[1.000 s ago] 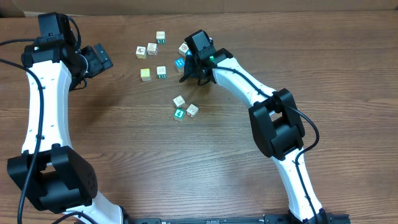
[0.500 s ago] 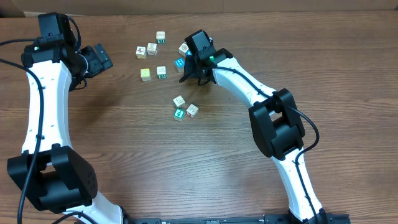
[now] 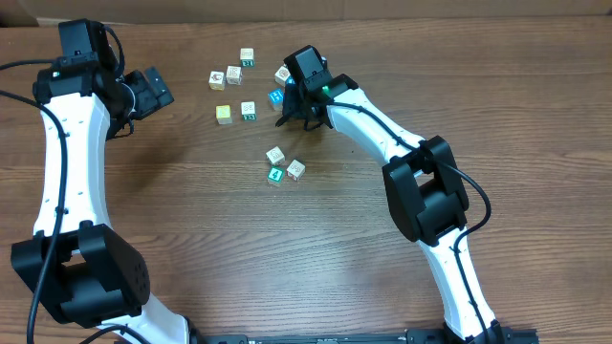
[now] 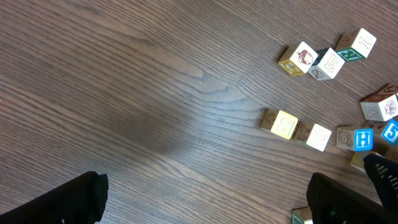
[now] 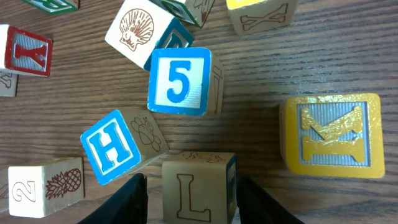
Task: Form a circle
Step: 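Lift the beige 'L' block with the right gripper out of the cluster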
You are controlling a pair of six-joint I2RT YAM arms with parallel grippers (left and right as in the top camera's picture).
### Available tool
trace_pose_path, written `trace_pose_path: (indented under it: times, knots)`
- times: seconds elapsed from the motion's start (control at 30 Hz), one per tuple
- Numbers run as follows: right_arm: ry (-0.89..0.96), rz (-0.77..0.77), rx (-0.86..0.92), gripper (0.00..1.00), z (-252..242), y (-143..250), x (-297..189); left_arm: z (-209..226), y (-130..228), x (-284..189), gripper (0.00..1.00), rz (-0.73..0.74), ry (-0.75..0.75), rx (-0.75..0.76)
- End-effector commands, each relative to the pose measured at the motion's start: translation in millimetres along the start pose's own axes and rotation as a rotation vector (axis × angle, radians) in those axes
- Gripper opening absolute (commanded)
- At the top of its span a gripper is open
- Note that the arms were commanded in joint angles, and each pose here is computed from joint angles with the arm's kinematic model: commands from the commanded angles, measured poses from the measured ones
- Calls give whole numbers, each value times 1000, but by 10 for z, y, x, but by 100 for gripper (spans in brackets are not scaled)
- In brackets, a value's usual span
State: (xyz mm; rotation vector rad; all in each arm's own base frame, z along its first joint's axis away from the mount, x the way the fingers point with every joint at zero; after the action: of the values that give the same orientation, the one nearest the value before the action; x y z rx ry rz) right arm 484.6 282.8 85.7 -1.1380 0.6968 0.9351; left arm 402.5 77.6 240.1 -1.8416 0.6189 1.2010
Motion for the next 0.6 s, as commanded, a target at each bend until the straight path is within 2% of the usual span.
trace_pose_path:
  times: [0.0,0.3,0.33,0.4,0.43,0.57]
  knots:
    - [13,15,3,36,-43,42,58,-26,12,25,100,7,2,1]
    - [10,12,-1,29,-23,49,59,-27,11,25,100,6,3,1]
    - [10,12,-1,30,-23,49,59,-26,12,25,99,7,2,1]
    - [7,8,-1,43,-17,41,59,-27,12,25,100,7,3,1]
    - [5,4,-1,47,-14,35,59,-27,11,25,99,6,3,1]
    - [-8,-14,-1,48,9,2,59,-27,12,25,99,7,3,1]
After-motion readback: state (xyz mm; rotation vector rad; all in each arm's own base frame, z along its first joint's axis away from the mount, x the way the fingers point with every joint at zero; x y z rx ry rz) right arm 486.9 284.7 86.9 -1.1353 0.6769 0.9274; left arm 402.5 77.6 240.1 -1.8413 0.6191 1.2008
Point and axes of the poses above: each gripper's point midway between its finger pads, its own x axis out along the fingers, its own z axis along the line the jaws close on, y = z × x, the point moved 7 cm from there along -x, back along the fingers, and after that the axes turned 1 degree about -x, right-handed, at the moved point
